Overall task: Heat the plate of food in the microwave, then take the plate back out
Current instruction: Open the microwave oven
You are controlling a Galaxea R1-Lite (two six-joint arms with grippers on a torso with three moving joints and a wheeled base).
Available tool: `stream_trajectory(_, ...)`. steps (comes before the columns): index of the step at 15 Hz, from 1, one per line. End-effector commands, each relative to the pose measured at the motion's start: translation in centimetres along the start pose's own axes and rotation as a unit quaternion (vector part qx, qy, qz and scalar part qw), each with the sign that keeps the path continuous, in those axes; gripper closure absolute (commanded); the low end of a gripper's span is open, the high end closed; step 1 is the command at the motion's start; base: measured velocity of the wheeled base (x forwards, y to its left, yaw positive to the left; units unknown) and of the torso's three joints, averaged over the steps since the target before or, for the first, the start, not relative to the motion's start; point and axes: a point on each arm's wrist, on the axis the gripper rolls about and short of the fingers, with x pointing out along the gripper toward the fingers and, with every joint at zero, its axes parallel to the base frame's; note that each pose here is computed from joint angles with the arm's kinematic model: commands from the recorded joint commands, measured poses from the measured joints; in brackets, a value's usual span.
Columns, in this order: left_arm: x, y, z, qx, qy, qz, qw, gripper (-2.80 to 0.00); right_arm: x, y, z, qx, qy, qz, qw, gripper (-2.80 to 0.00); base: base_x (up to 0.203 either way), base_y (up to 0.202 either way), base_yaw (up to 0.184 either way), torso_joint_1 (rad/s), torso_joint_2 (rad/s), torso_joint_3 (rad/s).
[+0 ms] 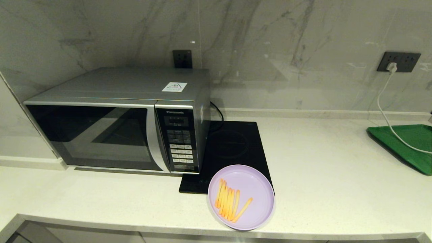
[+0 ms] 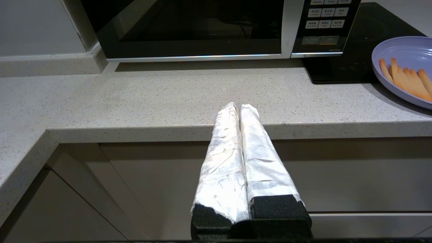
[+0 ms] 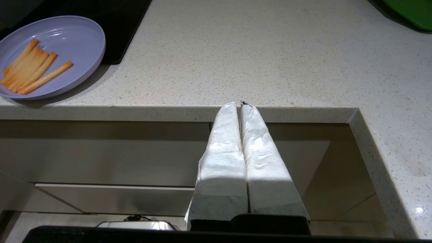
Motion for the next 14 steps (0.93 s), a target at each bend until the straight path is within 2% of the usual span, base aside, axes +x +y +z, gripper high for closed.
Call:
stream_trajectory(1, 0.0, 0.0, 0.0, 0.003, -0.001, 0.000, 1.0000, 0.00, 0.0, 0.0, 0.0, 0.001, 0.000, 0.000, 1.000, 0.00, 0.000, 0.000, 0.000, 0.000, 0.00, 0.000)
stream_trajectory(4, 0.0, 0.0, 0.0, -0.002, -0.002, 0.001, 1.0000, 0.00, 0.0, 0.0, 0.0, 0.002, 0.000, -0.001, 1.000, 0.00, 0.000, 0.000, 0.000, 0.000, 0.00, 0.000)
stream_trajectory(7, 0.0, 0.0, 0.1, -0.026, -0.003, 0.003, 0.9997, 0.00, 0.0, 0.0, 0.0, 0.002, 0.000, 0.000, 1.000, 0.00, 0.000, 0.000, 0.000, 0.000, 0.00, 0.000)
stream_trajectory(10, -0.2, 0.0, 0.7, -0.021, -0.013, -0.003, 0.9997, 0.00, 0.0, 0.0, 0.0, 0.001, 0.000, 0.000, 1.000, 0.00, 0.000, 0.000, 0.000, 0.000, 0.00, 0.000)
stream_trajectory(12, -1.2, 0.1, 4.1, -0.020, -0.054, -0.016, 0.9982, 0.00, 0.0, 0.0, 0.0, 0.002, 0.000, 0.000, 1.000, 0.00, 0.000, 0.000, 0.000, 0.000, 0.00, 0.000)
stream_trajectory(14, -2.2, 0.2, 8.8, -0.019, -0.080, -0.035, 0.9960, 0.00, 0.0, 0.0, 0.0, 0.002, 0.000, -0.001, 1.000, 0.00, 0.000, 0.000, 0.000, 0.000, 0.00, 0.000)
